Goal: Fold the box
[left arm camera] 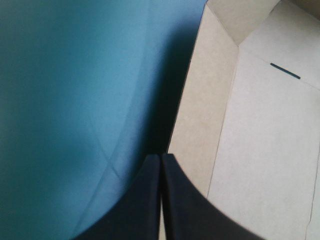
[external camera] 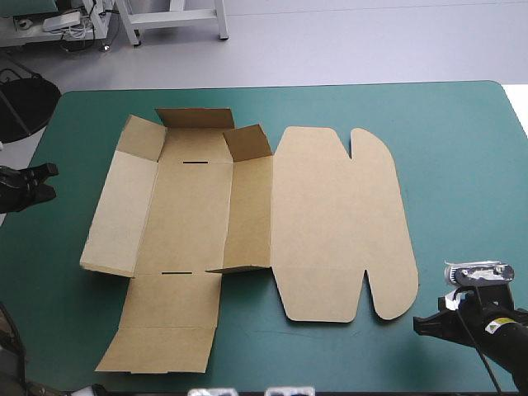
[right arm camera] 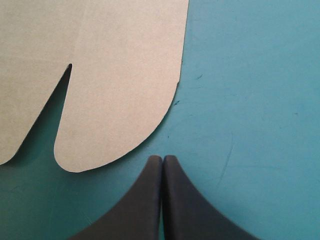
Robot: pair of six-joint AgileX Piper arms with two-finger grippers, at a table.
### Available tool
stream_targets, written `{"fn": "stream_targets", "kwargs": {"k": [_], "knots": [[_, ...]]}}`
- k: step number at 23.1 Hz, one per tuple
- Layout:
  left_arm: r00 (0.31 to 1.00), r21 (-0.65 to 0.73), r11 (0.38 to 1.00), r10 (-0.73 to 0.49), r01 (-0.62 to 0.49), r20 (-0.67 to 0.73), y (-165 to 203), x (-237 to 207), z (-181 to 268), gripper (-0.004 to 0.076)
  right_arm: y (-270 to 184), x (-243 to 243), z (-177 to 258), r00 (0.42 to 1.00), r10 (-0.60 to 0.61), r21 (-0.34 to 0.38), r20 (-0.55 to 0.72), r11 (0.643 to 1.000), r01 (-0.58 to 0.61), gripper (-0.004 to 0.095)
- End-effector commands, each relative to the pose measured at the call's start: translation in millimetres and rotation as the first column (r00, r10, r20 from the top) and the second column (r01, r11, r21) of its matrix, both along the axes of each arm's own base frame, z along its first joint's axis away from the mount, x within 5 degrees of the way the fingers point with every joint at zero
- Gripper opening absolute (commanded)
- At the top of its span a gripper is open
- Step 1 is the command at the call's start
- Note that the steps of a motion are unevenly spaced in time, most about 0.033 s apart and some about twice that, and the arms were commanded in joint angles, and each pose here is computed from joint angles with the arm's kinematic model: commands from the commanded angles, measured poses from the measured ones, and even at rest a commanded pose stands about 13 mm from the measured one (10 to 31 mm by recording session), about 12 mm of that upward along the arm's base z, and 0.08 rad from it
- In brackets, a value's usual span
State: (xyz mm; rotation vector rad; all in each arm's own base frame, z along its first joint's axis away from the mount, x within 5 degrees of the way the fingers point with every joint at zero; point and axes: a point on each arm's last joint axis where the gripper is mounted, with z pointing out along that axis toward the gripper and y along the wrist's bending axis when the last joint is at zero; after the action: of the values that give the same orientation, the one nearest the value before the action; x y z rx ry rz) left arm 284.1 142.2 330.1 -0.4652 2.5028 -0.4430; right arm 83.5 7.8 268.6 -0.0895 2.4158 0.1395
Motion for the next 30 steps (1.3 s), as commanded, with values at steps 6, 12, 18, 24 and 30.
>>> {"fn": "stream_targets", "kwargs": {"k": [6, 12, 18, 24, 30], "knots": [[0.993, -0.120, 0.987, -0.111, 0.105, -0.044, 10, 10, -20, -0.0008, -1, 4, 11, 0.998, -0.006, -0.003, 0.069, 1.000, 0.006, -0.0018], [0.976, -0.120, 0.969, -0.215, 0.216, 0.019, 5, 11, -18, 0.0021, -1, 5, 11, 0.998, -0.006, -0.003, 0.070, 1.000, 0.006, -0.0018], [0.955, -0.114, 0.948, -0.298, 0.296, -0.002, -11, 21, -27, 0.0453, -1, 5, 11, 0.998, -0.009, -0.001, 0.070, 1.000, 0.009, -0.0018], [0.918, -0.106, 0.921, -0.385, 0.375, -0.098, -24, 34, -51, 0.0480, -1, 5, 11, 0.998, -0.009, -0.001, 0.070, 1.000, 0.009, -0.0018], [0.913, -0.180, 0.915, -0.386, 0.360, -0.134, -33, 42, -66, 0.0477, -1, 5, 11, 0.998, -0.009, -0.001, 0.070, 1.000, 0.009, -0.0018]]}}
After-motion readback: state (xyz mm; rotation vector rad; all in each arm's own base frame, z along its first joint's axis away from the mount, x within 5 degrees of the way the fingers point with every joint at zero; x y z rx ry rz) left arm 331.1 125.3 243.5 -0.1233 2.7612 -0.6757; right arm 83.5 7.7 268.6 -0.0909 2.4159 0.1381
